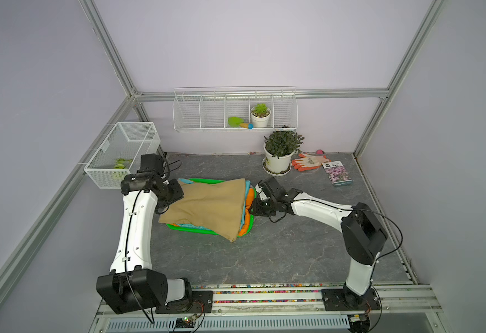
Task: Put the folded long pants in the basket
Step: Move the basket to the center of the board.
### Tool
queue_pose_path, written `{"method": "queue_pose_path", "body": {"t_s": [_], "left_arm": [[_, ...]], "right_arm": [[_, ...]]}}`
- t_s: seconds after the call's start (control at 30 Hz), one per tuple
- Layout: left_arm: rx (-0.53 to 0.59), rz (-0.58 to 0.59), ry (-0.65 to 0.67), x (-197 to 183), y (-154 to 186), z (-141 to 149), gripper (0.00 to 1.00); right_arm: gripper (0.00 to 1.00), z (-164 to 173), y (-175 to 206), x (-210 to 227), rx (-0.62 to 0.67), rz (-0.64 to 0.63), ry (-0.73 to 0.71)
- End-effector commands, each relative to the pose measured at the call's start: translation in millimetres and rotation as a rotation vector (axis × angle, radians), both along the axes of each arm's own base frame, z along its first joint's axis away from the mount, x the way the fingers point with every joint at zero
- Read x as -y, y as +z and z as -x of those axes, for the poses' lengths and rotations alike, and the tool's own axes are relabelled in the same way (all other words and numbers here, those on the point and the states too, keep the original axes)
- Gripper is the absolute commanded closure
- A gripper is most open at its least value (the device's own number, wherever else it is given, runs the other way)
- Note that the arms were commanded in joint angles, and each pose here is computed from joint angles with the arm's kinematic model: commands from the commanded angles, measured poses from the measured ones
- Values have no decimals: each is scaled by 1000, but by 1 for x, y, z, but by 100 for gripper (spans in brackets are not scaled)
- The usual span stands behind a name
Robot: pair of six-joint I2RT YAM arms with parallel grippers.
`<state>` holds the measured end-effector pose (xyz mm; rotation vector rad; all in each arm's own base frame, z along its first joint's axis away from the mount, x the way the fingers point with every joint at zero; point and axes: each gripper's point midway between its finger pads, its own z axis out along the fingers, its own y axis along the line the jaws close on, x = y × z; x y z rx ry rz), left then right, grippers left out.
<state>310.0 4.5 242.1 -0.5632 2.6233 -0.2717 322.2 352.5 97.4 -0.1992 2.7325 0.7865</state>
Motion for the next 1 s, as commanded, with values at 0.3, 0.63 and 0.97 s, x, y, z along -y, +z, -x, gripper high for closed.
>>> {"method": "queue_pose_path", "body": {"t_s": [0.3,0.63,0.97], "left_arm": [[84,453,-370,111,3,0,59],[-13,576,-480,159,-33,10,67],[28,389,-209,103,-39,-12,40]], "right_arm": [[51,10,-10,184,-77,372,-70],[40,3,78,187,112,287,-92],[35,35,100,132,157,19,38]]}}
